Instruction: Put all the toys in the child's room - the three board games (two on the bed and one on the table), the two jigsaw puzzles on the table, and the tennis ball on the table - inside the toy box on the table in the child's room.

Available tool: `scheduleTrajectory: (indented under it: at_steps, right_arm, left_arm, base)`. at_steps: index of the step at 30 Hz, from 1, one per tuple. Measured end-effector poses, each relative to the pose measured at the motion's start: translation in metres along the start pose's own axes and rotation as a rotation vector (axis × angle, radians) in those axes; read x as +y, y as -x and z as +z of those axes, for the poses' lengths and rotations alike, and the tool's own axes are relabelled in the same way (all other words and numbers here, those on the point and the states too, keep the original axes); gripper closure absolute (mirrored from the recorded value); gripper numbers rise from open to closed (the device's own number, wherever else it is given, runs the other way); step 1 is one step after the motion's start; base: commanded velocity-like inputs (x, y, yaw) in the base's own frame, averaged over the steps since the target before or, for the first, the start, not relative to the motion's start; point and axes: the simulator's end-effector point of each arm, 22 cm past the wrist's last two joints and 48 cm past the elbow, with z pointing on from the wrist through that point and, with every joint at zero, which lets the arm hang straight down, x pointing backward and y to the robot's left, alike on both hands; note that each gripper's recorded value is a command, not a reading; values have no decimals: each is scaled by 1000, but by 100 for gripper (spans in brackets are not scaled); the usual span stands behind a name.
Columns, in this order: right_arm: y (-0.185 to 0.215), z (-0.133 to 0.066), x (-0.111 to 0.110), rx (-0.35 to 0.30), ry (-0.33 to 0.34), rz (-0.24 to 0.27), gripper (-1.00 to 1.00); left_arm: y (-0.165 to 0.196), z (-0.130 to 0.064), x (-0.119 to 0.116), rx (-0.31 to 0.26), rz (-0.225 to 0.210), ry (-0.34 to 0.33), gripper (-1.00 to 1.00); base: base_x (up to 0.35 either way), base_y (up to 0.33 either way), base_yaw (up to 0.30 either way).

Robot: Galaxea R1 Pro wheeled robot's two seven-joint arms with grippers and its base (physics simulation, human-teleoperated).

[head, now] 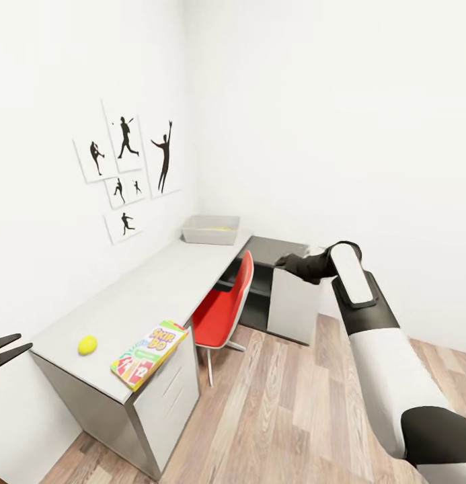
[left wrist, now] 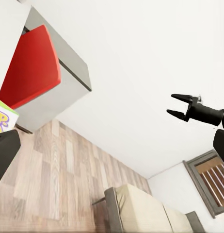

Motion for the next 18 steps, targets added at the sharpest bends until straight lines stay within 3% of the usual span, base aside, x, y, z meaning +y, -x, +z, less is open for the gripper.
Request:
scheduleTrajectory:
  at_steps: [5, 11, 16, 18]
  right_arm:
    - [-57, 23, -32, 90, -45, 33, -100]
    - [-162, 56, -97, 178, -136, 182, -100]
    - [-188, 68, -119, 151, -189, 273, -100]
    - [-210, 73, -124, 165, -213, 276, -100]
  left_arm:
    - [0, 0, -1, -1, 1, -1, -100]
    - [-1, 0, 2, 2, -3, 3, -100]
    - [-3, 1, 5, 5, -9, 6, -100]
    - [-3, 2, 6, 6, -11, 7, -100]
  base:
    - [-44, 21, -32]
    - [-4, 2, -3]
    - [0, 0, 0]
    - [0, 0, 0]
